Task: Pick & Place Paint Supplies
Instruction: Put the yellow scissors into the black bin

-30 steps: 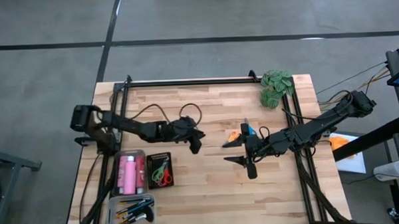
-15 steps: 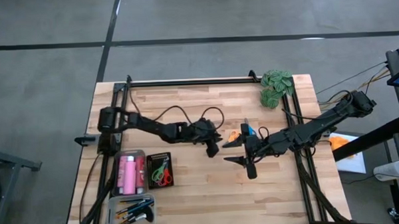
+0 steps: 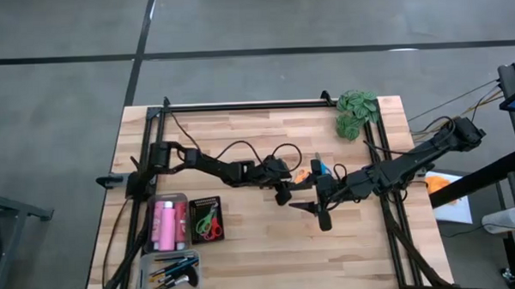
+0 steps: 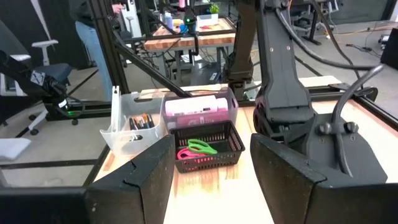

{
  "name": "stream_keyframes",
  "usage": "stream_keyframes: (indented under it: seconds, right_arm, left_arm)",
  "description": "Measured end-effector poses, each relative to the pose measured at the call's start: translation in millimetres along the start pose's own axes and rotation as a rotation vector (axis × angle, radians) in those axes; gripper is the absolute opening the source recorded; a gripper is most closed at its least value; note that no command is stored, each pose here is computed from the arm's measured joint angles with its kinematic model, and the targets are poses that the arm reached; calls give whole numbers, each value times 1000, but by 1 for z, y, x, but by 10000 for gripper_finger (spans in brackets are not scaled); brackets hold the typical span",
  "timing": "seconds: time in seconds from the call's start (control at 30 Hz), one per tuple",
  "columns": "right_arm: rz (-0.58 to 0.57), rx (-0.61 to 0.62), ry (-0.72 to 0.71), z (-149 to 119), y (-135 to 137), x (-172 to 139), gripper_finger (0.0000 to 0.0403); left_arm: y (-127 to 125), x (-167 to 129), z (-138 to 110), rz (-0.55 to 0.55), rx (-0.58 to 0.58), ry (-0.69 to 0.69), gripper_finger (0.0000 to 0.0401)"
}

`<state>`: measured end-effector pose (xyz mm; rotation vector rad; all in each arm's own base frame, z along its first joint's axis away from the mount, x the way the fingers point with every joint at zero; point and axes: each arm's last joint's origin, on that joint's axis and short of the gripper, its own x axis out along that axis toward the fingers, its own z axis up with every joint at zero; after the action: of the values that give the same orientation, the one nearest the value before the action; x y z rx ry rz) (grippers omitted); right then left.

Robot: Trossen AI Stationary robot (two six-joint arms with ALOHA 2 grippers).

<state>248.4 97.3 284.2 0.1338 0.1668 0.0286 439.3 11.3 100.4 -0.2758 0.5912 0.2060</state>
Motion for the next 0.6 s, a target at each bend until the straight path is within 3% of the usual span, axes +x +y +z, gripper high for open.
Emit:
stream_keyframes:
  seconds: [0.33, 0.6]
  right_arm:
    - [1, 1, -3, 0, 0, 0, 209]
    - [1, 1, -4, 0, 0, 0, 209]
  left_arm:
    - [-1, 2, -7, 6, 65, 38, 156]
    - [-17, 0, -15, -17, 222, 60, 156]
